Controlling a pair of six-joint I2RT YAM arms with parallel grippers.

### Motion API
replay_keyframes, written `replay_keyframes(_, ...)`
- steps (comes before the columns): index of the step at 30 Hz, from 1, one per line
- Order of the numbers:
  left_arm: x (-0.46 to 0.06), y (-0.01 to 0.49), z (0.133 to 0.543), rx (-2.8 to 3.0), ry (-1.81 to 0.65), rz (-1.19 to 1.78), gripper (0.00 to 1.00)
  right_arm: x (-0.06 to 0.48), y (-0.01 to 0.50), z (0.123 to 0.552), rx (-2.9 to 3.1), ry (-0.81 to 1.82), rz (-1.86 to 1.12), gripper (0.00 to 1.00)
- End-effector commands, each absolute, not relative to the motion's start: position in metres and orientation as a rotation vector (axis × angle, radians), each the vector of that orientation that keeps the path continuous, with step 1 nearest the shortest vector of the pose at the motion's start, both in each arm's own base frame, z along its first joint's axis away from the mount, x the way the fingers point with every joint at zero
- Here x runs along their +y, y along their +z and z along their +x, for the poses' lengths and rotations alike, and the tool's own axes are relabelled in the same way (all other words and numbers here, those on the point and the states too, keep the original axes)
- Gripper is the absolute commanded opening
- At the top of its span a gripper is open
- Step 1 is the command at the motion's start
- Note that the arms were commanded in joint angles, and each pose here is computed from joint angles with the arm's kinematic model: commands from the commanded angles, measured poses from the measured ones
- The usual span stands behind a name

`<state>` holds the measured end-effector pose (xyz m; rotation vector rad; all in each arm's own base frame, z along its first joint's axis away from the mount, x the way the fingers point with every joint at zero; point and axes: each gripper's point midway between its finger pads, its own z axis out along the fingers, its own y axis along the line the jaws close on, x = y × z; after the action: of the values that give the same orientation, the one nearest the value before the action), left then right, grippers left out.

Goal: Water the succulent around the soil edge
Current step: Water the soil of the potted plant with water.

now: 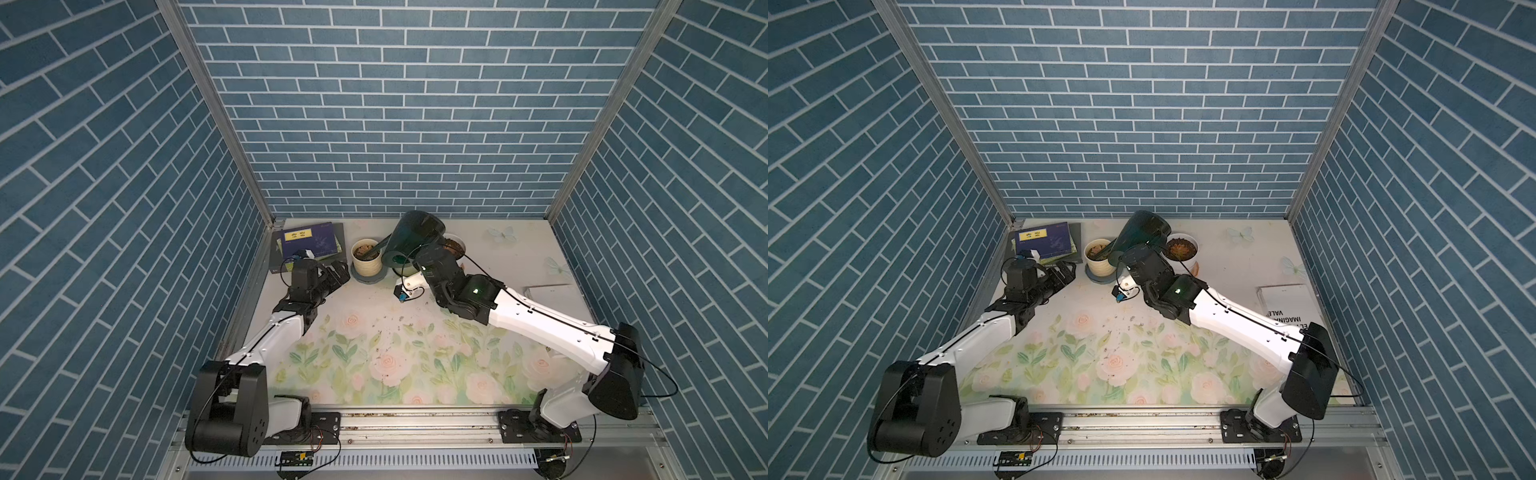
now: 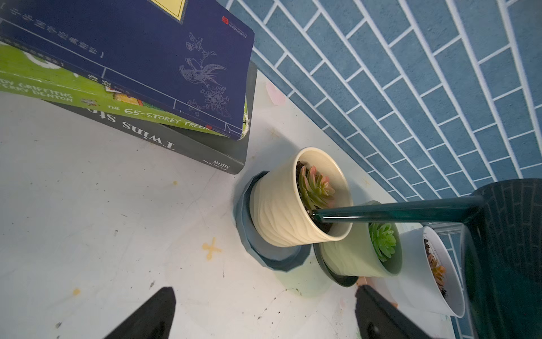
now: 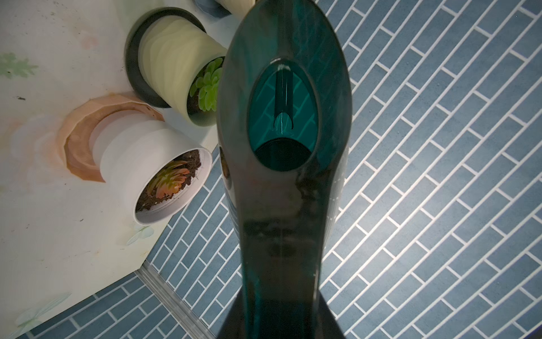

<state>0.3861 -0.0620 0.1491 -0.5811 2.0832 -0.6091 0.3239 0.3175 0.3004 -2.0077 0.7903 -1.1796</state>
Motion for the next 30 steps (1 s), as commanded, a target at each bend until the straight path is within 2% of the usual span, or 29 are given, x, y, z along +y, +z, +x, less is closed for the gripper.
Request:
replay_keyframes(1, -0.058, 0.151, 0.385, 2.066, -0.608, -0.581, 1.0, 0.324, 0.351, 0.333, 0.807, -1.189, -1.808, 0.0)
replay_keyframes(16, -0.058, 0.151, 0.385, 2.068, -0.608, -0.582, 1.0, 0.305, 0.356, 0.357, 0.852, -1.281, -1.761, 0.0)
replay_keyframes(30, -0.057, 0.149, 0.386, 2.072, -0.604, -0.587, 1.0, 0.266, 0.355, 0.339, 0.87, -1.34, -1.805, 0.0)
